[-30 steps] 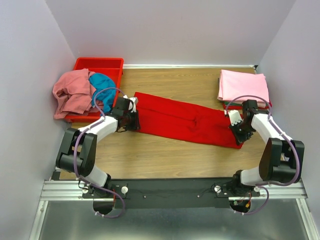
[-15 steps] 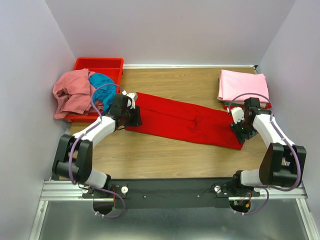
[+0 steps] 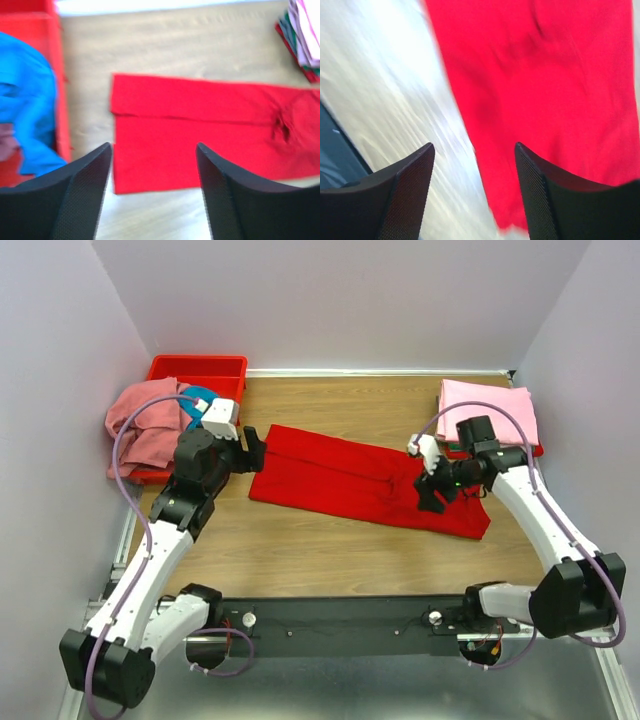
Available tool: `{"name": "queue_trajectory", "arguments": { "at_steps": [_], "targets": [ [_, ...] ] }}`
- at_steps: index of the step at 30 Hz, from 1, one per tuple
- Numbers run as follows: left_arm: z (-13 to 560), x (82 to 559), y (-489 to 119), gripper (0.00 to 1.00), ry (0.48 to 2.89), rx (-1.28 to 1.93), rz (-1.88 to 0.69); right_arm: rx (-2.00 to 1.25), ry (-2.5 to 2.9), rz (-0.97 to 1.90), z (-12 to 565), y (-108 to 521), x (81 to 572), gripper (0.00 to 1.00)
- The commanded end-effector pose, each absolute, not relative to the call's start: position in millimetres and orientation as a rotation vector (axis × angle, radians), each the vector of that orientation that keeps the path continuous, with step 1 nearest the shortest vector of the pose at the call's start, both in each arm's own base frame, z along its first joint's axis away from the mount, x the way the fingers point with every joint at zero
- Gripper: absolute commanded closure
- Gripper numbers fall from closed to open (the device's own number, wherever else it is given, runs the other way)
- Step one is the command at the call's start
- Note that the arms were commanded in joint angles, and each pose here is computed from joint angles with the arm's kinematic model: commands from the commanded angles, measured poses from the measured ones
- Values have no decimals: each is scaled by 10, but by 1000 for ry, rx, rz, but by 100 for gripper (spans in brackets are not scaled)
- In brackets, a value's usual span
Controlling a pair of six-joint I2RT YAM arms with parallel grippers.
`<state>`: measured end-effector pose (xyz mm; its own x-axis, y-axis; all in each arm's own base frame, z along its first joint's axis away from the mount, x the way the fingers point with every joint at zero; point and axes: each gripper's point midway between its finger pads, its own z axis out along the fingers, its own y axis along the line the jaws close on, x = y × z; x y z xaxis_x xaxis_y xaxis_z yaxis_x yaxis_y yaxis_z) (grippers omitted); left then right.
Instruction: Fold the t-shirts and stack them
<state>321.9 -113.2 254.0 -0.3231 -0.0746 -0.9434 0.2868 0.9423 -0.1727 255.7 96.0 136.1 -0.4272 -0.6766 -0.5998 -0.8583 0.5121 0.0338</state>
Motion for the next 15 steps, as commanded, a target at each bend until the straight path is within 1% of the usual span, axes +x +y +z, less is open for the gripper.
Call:
{"name": "queue_trajectory", "arguments": {
  "at_steps": [1,2,5,6,7,8,9,11,13,15],
  "targets": [
    [2706,3215,-843,17,1791,72,-217,-1404,1893,675,1693,1603,2530,25],
    [2695,3204,-816,14,1789,63,-206,-1427,1867,686,1698,1680,2542,24],
    [2681,3157,-722,12,1788,8,-178,-1544,1809,692,1676,2018,2543,24],
    [2706,3142,-667,12,1777,-18,-158,-1619,1819,671,1533,2180,2531,24],
    [2720,3128,-638,12,1774,-42,-153,-1653,1809,641,1523,2290,2556,24],
    [2742,3115,-582,12,1767,-72,-133,-1697,1829,564,1442,2328,2605,24],
    [2838,3085,-544,12,1742,-96,-131,-1784,1817,559,1300,2531,2512,25],
    [2900,3013,-522,12,1745,-126,-149,-1830,1816,473,1250,2720,2555,25],
    [3062,2900,-518,13,1710,-137,-183,-1891,1797,460,1126,2974,2482,25],
    [3176,2817,-555,12,1677,-136,-233,-1882,1777,436,1126,3182,2505,25]
  ]
}}
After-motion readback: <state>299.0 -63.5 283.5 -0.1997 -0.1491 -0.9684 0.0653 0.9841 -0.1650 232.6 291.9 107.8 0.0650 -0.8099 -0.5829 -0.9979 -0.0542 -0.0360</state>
